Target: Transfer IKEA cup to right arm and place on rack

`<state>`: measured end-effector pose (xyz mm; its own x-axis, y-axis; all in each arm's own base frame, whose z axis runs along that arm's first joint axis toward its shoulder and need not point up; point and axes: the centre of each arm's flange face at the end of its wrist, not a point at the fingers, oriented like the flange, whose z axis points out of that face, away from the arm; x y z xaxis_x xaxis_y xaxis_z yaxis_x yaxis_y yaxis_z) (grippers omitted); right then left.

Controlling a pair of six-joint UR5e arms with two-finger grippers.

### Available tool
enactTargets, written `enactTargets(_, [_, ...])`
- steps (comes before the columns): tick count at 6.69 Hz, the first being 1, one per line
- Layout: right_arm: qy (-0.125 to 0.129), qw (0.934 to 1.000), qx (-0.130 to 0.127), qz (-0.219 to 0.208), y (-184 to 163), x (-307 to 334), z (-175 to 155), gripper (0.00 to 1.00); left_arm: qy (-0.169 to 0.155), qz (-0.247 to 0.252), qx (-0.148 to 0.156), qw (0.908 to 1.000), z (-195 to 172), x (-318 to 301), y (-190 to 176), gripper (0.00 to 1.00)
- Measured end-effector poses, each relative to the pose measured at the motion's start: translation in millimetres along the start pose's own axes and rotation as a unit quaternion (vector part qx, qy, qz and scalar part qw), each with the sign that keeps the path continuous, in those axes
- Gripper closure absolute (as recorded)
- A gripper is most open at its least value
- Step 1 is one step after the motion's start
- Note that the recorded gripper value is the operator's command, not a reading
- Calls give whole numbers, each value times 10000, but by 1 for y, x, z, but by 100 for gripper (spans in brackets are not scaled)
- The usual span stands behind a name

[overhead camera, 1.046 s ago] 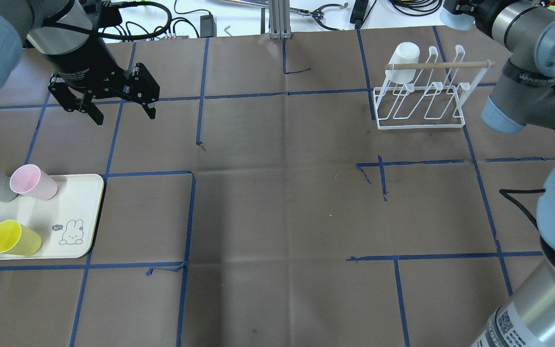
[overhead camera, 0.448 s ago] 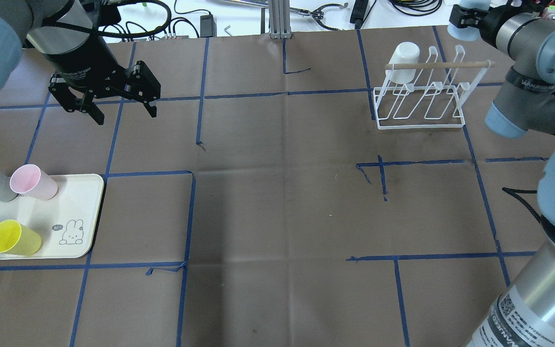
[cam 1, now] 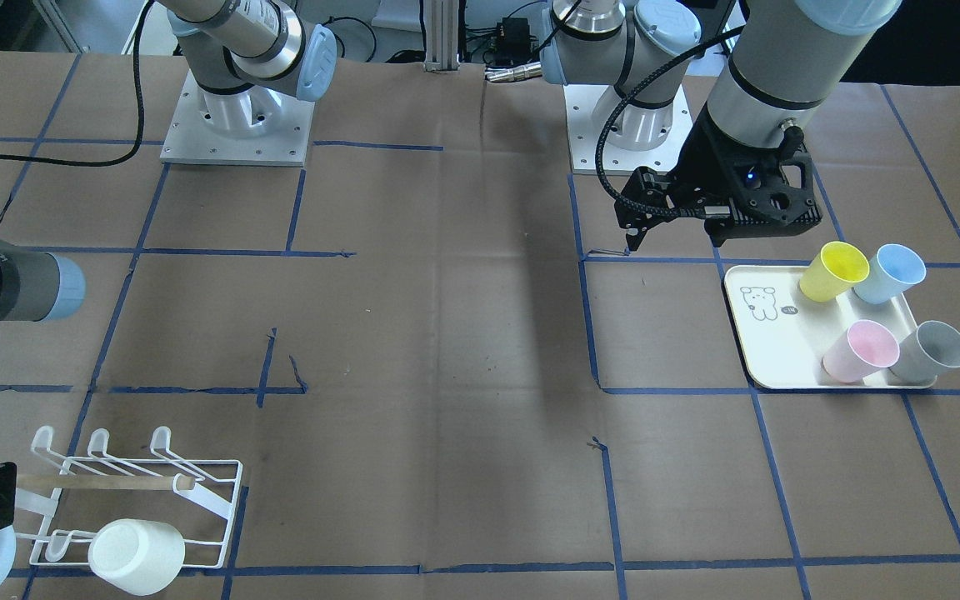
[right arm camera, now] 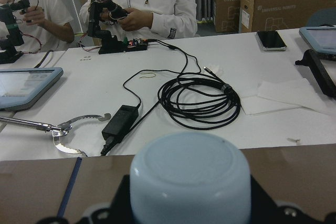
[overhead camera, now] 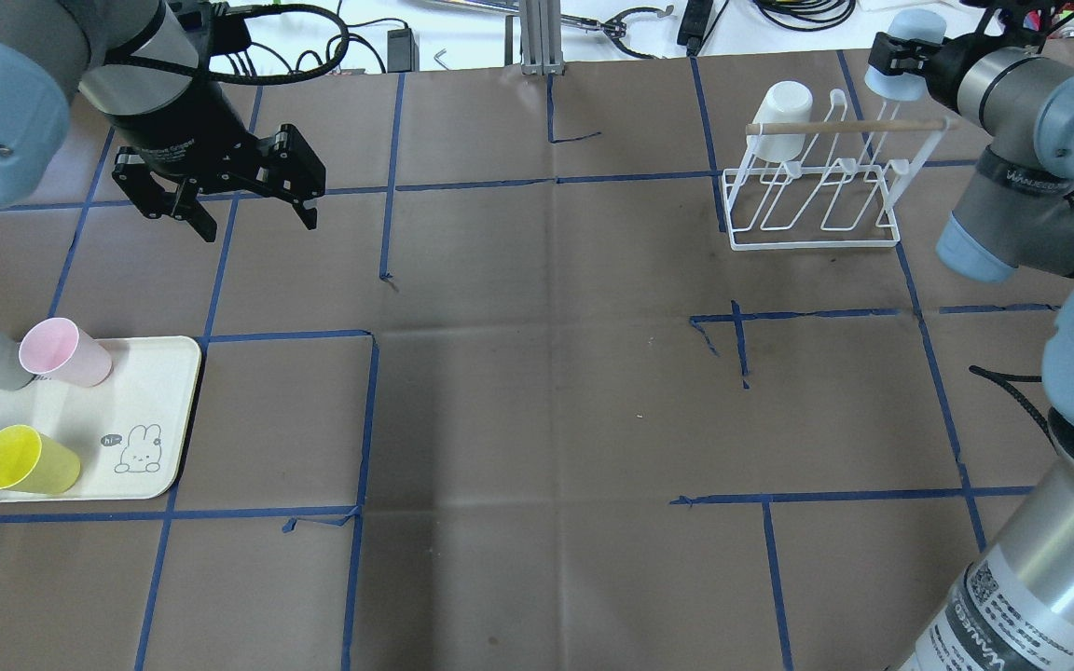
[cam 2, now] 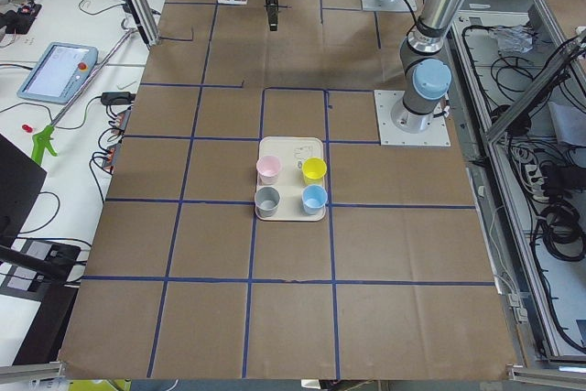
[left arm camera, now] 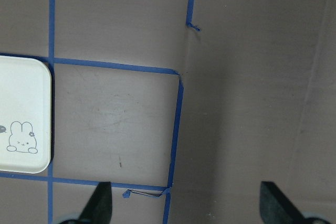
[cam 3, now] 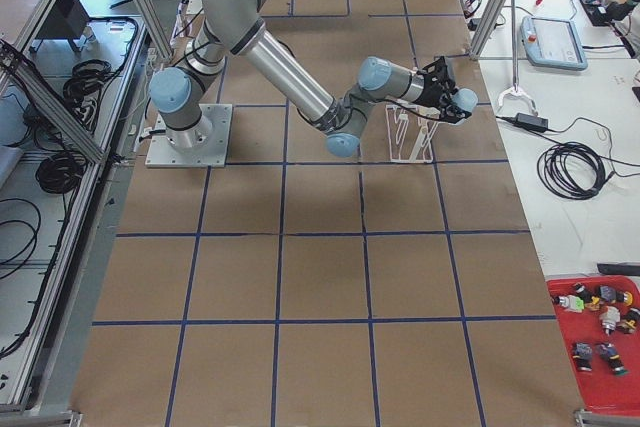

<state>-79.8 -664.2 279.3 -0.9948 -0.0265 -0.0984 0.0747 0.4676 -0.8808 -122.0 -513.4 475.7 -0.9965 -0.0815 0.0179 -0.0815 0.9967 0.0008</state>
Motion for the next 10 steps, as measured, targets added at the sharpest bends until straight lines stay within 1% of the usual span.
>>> enactTargets(1, [-6, 10000, -75, 30, 8, -1, 0, 40, 0, 16, 47, 10000, -1, 0, -1, 0])
enactTargets(2, [-2, 9999, -141, 45, 14, -1, 0, 1, -6, 41, 67, 10000, -1, -1, -1, 0])
enactTargets(4, [33, 9998, -198, 4, 18, -1, 0, 0, -26, 92, 79, 9999, -2, -4, -2, 0])
enactTargets(7, [49, 9998, -173, -19, 12, -1, -3, 0, -35, 111, 96, 9999, -2, -5, -2, 0])
enactTargets(8, [65, 9999, -74, -57, 0, -2, -9, 0, -35, 110, 101, 9999, -2, -5, -2, 0])
enactTargets(9, [70, 9999, -17, -86, -21, -4, -18, 0, -35, 110, 102, 9999, -2, -5, -2, 0])
enactTargets(10, [55, 9999, -139, -32, -46, -6, -28, 0, -35, 109, 104, 9999, -2, -5, -2, 0])
